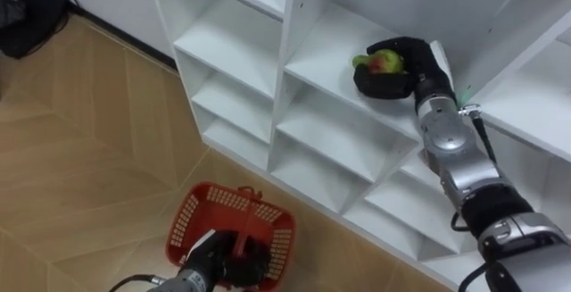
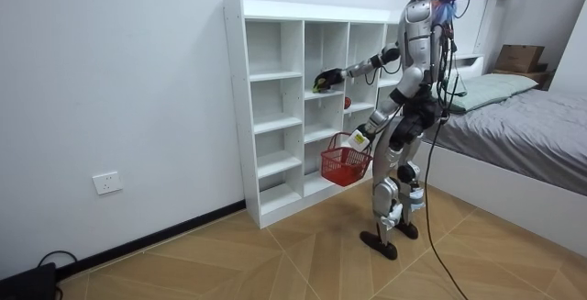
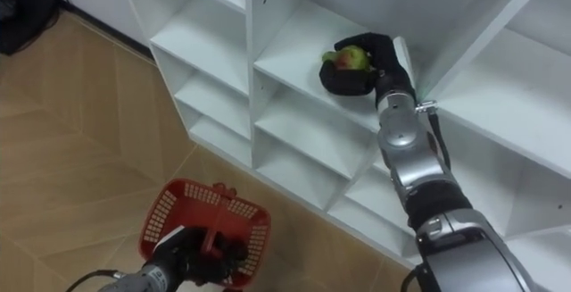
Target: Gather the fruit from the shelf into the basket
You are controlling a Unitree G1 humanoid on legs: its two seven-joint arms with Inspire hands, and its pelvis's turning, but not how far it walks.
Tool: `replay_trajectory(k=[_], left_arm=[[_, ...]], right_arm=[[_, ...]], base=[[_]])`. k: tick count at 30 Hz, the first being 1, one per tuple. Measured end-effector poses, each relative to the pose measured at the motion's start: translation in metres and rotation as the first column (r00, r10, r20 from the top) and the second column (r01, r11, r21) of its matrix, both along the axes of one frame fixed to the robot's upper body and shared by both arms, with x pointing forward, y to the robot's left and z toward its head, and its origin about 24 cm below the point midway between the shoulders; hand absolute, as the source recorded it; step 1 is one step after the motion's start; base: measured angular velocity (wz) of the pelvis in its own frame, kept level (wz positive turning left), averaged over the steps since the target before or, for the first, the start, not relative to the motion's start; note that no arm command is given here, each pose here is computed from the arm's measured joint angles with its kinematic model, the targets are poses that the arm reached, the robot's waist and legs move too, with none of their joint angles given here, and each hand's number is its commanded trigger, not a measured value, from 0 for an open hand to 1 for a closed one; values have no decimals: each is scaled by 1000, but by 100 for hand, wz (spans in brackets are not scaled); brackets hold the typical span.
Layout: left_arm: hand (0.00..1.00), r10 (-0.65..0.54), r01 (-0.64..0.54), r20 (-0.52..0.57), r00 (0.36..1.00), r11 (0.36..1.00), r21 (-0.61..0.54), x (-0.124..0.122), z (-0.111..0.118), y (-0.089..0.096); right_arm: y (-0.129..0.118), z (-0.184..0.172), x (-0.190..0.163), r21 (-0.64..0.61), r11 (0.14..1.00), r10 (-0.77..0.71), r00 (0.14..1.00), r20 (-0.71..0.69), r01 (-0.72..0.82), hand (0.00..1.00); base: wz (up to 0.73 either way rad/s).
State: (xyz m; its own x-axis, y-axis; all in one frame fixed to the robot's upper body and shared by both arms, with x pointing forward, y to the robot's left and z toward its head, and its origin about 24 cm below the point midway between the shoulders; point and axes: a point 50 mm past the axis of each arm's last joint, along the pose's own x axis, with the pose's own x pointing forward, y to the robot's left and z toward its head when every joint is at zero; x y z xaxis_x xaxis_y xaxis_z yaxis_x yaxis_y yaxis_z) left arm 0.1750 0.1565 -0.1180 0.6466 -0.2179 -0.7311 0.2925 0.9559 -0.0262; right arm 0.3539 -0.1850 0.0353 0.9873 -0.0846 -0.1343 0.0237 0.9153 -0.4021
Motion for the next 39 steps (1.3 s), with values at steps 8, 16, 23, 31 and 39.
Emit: replay_trajectory(k=[8,16,23,31,39], left_arm=[[100,-15,15,0,1000,1000,11,-1,-1,-7],[100,-6,7,-5,1000,1000,12,-2,-3,-8],[100,3,-3,29,1000,1000,-2,3,0,-14],[100,-17,18,50,999,1000,-21,4,2,-19],[100,-22,26,99,995,999,-37,9,6,-22]], right_arm=[[22,-5,-18,-28,989,146,989,18,-146,100],[51,-21,-51,10,956,295,956,7,-295,100],[55,-53,-80,48,934,358,923,-139,-355,100],[56,-80,-110,100,928,372,898,-236,-358,100],[52,-102,-136,127,926,378,863,-334,-356,100]], base=[[-6],[-19],[-27],[-12],[-11]])
